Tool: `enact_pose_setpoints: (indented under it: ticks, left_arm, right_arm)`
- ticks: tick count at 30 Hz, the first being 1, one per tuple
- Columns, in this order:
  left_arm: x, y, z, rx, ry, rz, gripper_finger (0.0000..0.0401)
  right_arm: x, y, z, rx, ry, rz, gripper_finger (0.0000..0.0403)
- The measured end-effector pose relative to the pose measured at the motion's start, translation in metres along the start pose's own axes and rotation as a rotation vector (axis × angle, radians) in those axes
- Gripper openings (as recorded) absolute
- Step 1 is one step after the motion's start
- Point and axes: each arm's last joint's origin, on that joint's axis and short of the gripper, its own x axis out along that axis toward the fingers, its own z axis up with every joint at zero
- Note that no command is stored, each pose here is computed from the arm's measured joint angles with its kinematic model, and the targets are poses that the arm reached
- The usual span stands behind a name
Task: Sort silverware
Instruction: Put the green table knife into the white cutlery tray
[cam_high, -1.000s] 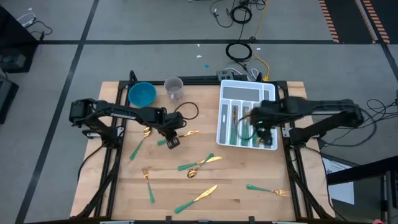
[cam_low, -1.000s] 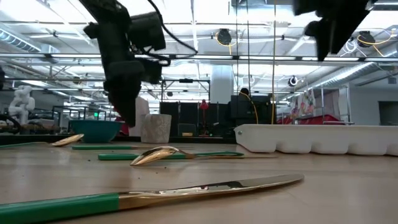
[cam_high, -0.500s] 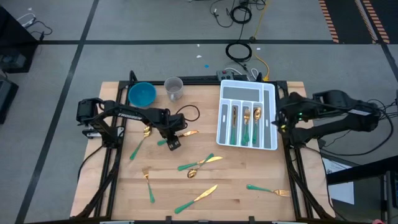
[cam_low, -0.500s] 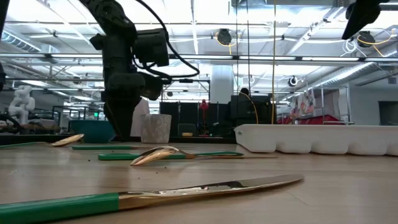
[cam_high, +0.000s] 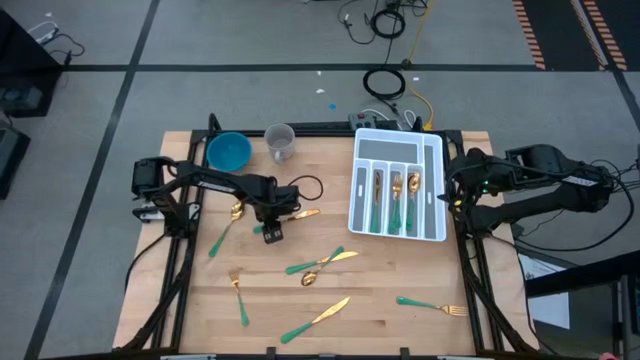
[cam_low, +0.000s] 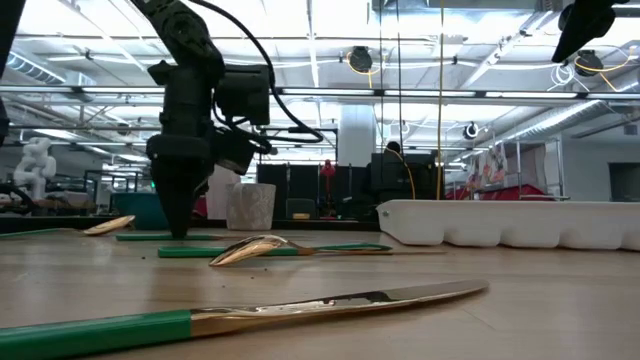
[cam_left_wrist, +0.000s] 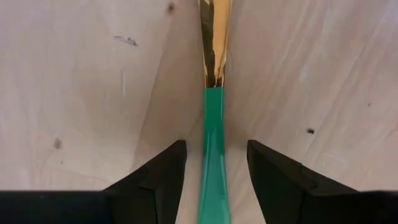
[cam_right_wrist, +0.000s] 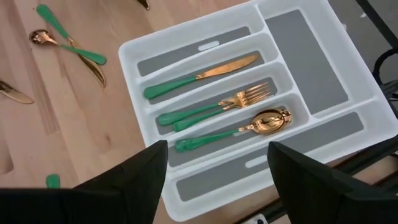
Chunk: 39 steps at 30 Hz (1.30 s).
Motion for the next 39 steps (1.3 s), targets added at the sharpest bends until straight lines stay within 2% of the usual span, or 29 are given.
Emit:
enact_pose_setpoints:
  ticks: [3, 6, 9, 14, 20, 26, 29, 36, 39]
  left_arm:
    - [0.006, 0.001, 0.002, 0.056, 0.024, 0.01, 0.0177]
    - [0.011, 0.001, 0.004, 0.068, 0.029, 0.019, 0.0153]
    - [0.011, 0.002, 0.004, 0.052, 0.015, 0.029, 0.0116]
    - [0.011, 0.002, 0.005, 0.041, 0.01, 0.051, 0.0027]
    - [0.009, 0.001, 0.006, 0.029, 0.034, 0.039, 0.0026]
    - [-0.017, -0.003, 0.007, 0.04, -0.032, 0.041, 0.0023]
    - [-0.031, -0.005, 0.01, 0.016, -0.087, 0.03, 0.0]
    - [-0.042, -0.009, 0.011, -0.029, -0.074, 0.041, 0.0001]
    - [-0.047, -0.017, 0.02, -0.034, -0.129, -0.047, 0.0]
  right_arm:
    - [0.0, 0.0, 0.0, 0.005, 0.001, 0.002, 0.027]
    - [0.0, 0.0, 0.0, 0.025, 0.0, 0.003, 0.027]
    - [0.0, 0.0, 0.0, 0.035, 0.001, 0.004, 0.027]
    - [0.0, 0.0, 0.0, 0.033, 0.0, 0.005, 0.027]
    - [0.0, 0.0, 0.0, 0.033, 0.0, 0.005, 0.027]
    - [0.0, 0.0, 0.0, 0.028, -0.001, 0.002, 0.027]
    - [-0.001, 0.0, 0.0, 0.028, -0.004, 0.003, 0.027]
    - [-0.003, -0.002, -0.002, 0.032, -0.017, 0.009, 0.027]
    - [-0.004, -0.002, -0.003, 0.035, -0.02, 0.011, 0.027]
